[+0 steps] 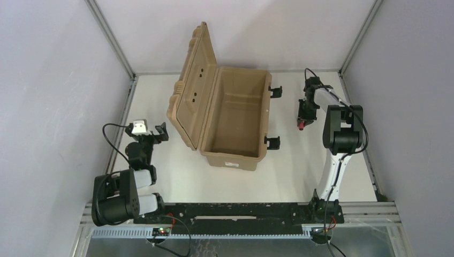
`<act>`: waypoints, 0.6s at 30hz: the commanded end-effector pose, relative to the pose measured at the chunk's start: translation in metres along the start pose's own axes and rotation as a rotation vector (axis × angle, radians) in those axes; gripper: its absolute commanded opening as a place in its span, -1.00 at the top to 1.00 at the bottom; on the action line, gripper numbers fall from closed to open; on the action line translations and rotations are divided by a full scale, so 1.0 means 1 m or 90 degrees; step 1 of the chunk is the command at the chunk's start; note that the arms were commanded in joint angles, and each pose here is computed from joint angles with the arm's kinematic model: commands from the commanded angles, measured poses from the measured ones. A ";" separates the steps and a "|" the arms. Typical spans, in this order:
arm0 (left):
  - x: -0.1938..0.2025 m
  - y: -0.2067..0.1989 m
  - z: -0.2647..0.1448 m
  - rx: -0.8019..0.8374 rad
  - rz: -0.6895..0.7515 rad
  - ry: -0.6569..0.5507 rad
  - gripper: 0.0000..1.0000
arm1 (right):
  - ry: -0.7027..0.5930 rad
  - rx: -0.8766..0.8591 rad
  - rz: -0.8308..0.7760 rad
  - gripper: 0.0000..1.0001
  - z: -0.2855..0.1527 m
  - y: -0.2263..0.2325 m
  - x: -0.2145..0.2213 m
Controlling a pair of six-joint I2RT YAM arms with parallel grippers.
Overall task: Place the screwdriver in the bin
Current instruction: Pick up the screwdriver from the center of the board.
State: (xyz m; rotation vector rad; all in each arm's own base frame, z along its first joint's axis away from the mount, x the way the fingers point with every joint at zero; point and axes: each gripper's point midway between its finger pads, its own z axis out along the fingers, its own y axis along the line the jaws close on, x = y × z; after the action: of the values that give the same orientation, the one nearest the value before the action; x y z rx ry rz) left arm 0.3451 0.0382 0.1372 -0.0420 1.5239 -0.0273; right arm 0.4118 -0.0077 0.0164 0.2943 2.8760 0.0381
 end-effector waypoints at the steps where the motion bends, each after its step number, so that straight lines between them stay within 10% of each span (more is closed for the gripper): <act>1: -0.007 -0.001 -0.002 0.003 -0.003 -0.023 -1.00 | -0.016 -0.024 0.003 0.76 -0.006 0.002 -0.012; 18: -0.006 -0.001 -0.002 0.003 -0.003 -0.021 -1.00 | -0.060 -0.380 0.110 0.82 -0.075 0.050 -0.043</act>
State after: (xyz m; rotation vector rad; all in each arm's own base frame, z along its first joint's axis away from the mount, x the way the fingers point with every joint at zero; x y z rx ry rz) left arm 0.3451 0.0382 0.1372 -0.0420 1.5239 -0.0273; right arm 0.4198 0.0193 0.0401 0.4181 2.7827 0.6402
